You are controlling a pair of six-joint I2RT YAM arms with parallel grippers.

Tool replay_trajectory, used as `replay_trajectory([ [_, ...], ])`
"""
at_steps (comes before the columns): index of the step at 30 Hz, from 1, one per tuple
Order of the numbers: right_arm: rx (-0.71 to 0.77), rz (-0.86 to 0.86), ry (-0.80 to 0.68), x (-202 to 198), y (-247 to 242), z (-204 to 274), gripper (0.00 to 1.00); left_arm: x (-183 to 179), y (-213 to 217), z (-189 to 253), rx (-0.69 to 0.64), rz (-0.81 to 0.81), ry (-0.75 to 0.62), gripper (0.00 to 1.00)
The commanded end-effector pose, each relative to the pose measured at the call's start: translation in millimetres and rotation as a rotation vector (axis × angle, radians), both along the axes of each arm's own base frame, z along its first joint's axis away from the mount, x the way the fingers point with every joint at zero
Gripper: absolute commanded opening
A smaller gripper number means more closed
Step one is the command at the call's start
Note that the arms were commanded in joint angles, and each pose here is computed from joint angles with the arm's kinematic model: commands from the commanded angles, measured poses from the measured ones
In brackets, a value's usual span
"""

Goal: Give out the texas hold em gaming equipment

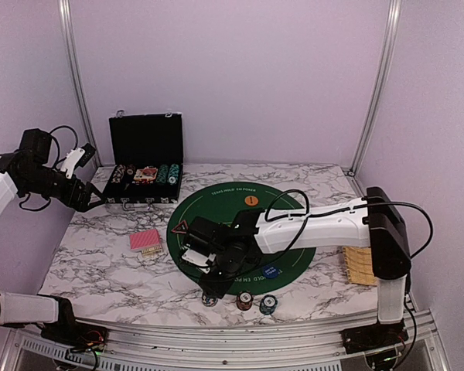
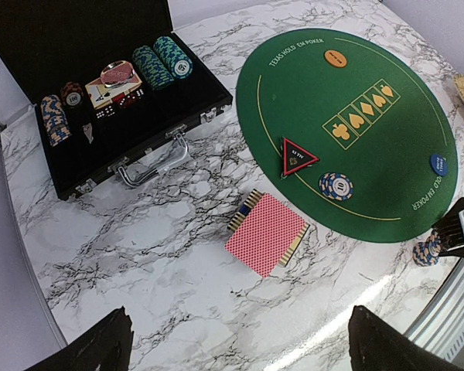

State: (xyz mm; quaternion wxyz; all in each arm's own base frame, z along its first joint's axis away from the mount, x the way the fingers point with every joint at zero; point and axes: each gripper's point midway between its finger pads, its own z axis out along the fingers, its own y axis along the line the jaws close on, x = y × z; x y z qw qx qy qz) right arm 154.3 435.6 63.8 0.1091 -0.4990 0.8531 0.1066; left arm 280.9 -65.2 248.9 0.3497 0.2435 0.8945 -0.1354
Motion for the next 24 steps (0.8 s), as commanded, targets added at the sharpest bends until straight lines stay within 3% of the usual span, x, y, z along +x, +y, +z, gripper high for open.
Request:
replay_trajectory([
  [1,0.140,-0.056,-0.060,25,11,58,0.00,-6,-2,7,0.000,-0.016,-0.009,0.99],
  [9,0.127,-0.197,-0.143,92,-28,73,0.00,-6,-2,7,0.004,-0.014,-0.007,0.99],
  [16,0.132,-0.381,-0.198,180,-81,75,0.00,-7,-2,8,0.003,-0.014,-0.008,0.99],
  [24,0.082,-0.577,-0.243,275,-143,43,0.00,-7,-2,4,0.007,-0.019,0.001,0.99],
])
